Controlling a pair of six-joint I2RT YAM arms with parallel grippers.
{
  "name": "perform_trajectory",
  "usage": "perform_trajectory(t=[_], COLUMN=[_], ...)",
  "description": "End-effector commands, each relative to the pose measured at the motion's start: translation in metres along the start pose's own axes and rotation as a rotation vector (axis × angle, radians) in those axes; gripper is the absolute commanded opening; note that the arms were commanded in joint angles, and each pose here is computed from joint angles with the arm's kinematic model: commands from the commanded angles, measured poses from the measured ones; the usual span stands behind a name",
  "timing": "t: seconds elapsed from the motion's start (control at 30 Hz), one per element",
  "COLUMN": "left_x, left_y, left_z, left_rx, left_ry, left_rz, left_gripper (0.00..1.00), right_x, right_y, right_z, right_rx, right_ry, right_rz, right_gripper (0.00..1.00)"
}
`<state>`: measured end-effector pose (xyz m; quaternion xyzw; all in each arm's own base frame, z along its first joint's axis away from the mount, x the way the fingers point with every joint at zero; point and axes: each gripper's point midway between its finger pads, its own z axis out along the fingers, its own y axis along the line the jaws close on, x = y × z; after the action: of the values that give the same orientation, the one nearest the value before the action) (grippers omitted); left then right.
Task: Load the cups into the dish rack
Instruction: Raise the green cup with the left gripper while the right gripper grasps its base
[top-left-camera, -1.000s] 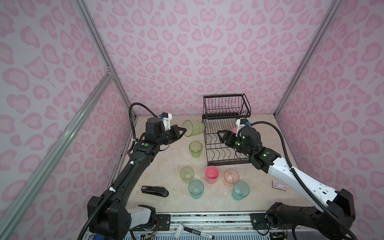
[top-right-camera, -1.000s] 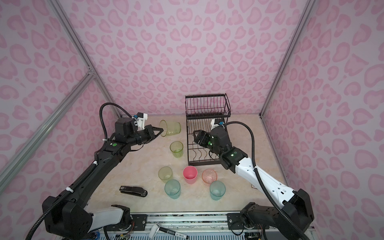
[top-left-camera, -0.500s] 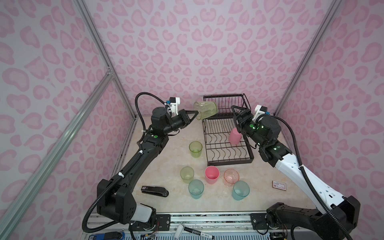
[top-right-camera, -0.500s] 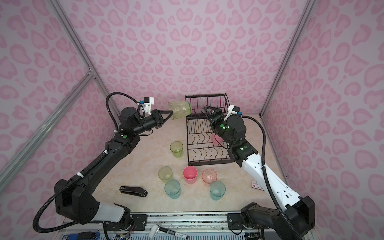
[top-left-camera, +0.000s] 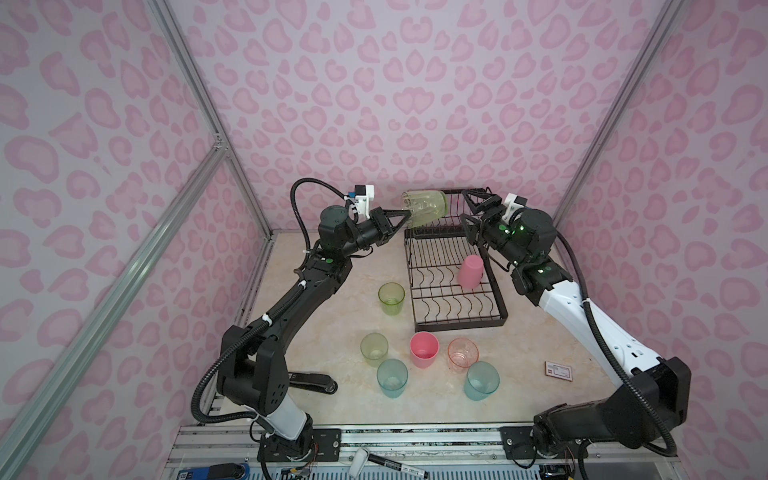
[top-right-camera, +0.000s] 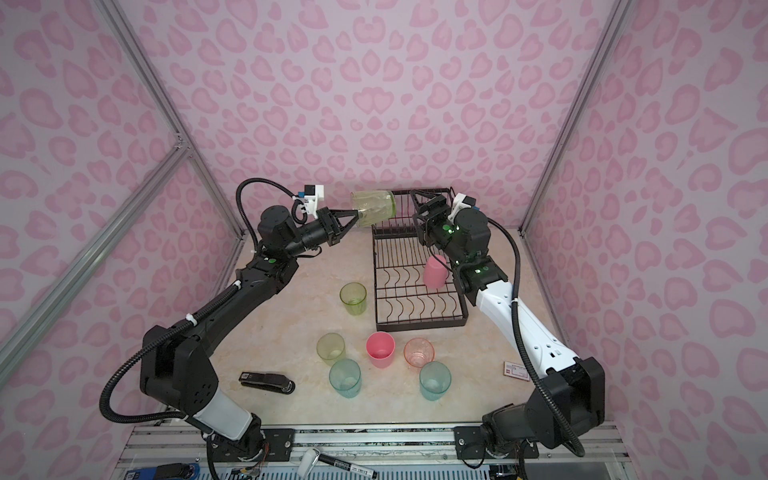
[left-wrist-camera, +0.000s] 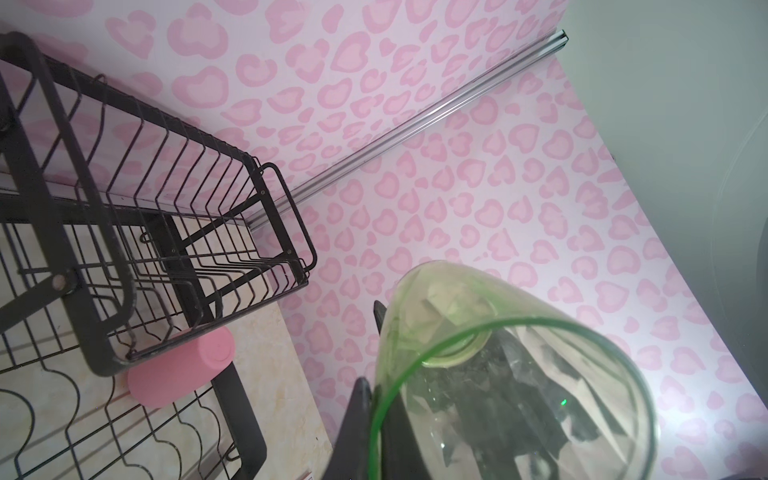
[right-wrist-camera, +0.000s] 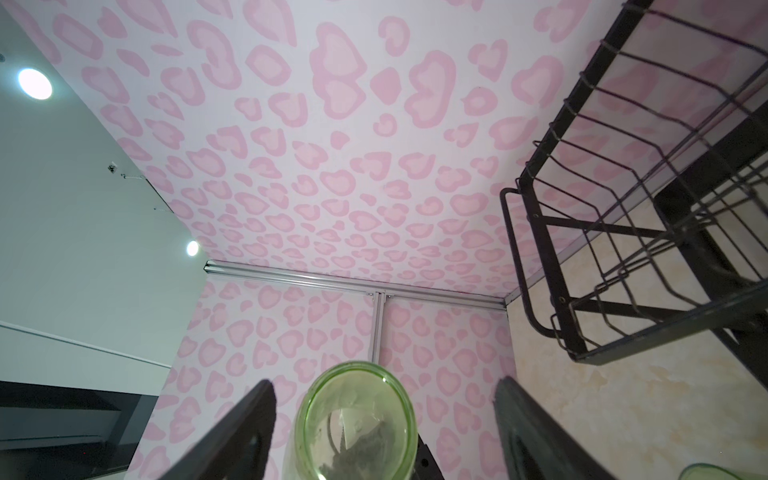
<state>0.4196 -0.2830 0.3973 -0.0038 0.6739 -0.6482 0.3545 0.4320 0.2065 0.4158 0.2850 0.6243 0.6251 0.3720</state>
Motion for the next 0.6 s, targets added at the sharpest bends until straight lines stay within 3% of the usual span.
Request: perform_trajectory(t=[0.0, 0.57], left_x=[-0.006, -0.003], left_y=[-0.012, 0.012], left_z=[0.004, 0.019], left_rx=[0.056, 0.055], left_ry=[-0.002, 0.02], left_rz=[0.039, 0.0], left_gripper=[0.03, 0.03], right_x=[0.012, 0.026], right_y=[0.005, -0.004], right_z=[0.008, 0.026], right_rx=[-0.029, -0.016], right_ry=[0.078, 0.129], right_rz=[0.002, 0.011], right_gripper=[0.81, 0.8])
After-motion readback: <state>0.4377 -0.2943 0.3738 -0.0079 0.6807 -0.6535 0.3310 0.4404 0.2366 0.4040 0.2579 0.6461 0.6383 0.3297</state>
